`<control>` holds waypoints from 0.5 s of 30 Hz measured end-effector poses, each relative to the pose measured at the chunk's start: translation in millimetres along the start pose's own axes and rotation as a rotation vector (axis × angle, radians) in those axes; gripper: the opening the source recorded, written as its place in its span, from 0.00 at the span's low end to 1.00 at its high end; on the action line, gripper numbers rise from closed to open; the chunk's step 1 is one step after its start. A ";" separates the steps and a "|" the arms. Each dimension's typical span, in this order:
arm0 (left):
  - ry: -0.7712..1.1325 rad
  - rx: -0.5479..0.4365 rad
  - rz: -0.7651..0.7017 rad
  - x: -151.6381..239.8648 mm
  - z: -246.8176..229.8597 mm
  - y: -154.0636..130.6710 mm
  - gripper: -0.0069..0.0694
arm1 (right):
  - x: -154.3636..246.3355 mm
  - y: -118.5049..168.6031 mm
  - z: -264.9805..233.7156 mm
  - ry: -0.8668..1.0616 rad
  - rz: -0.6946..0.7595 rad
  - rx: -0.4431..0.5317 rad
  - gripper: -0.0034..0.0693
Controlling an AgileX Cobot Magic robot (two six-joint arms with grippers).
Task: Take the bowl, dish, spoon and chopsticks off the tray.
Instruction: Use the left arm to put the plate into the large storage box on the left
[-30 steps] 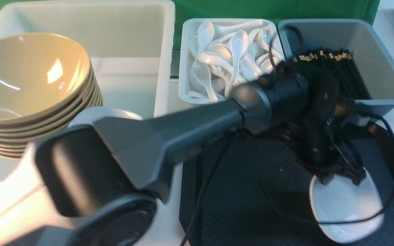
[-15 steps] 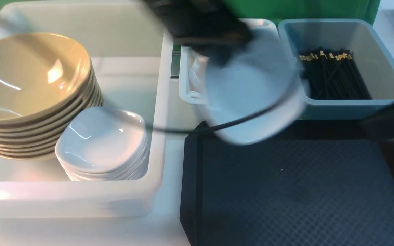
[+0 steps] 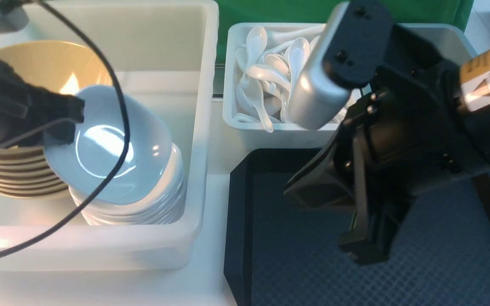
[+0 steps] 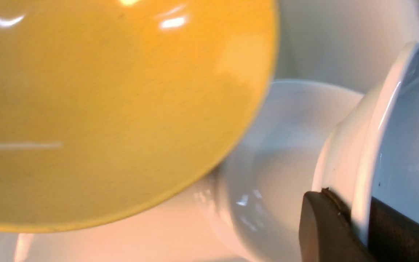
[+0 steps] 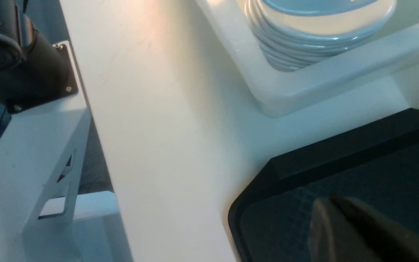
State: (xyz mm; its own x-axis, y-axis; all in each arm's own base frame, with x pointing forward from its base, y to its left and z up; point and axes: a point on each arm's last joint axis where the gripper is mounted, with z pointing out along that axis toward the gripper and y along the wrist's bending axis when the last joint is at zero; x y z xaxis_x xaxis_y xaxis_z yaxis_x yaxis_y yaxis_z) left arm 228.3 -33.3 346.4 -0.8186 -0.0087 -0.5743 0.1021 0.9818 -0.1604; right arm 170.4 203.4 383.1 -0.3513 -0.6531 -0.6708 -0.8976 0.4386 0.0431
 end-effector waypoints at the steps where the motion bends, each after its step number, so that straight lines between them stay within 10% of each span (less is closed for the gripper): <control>1: 0.003 -0.003 0.010 0.4 3.0 0.8 0.09 | 0.0 -0.1 1.3 0.004 -0.001 -0.001 0.10; 7: 0.017 0.001 0.072 -2.5 17.4 2.2 0.18 | 0.4 -0.2 2.2 0.011 -0.003 0.000 0.10; 15: 0.059 0.002 0.137 -4.4 22.1 2.6 0.62 | 2.0 0.2 2.2 0.029 -0.005 -0.005 0.10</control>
State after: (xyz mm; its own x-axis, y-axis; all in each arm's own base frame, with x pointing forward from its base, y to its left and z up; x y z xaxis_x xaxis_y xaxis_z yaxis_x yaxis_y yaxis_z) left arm 244.7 -34.8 330.8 -0.8286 0.1363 -0.5430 0.2163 0.9725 -0.0859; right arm 170.0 203.5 380.2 -0.3547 -0.6729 -0.6492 -0.9006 0.4324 0.0439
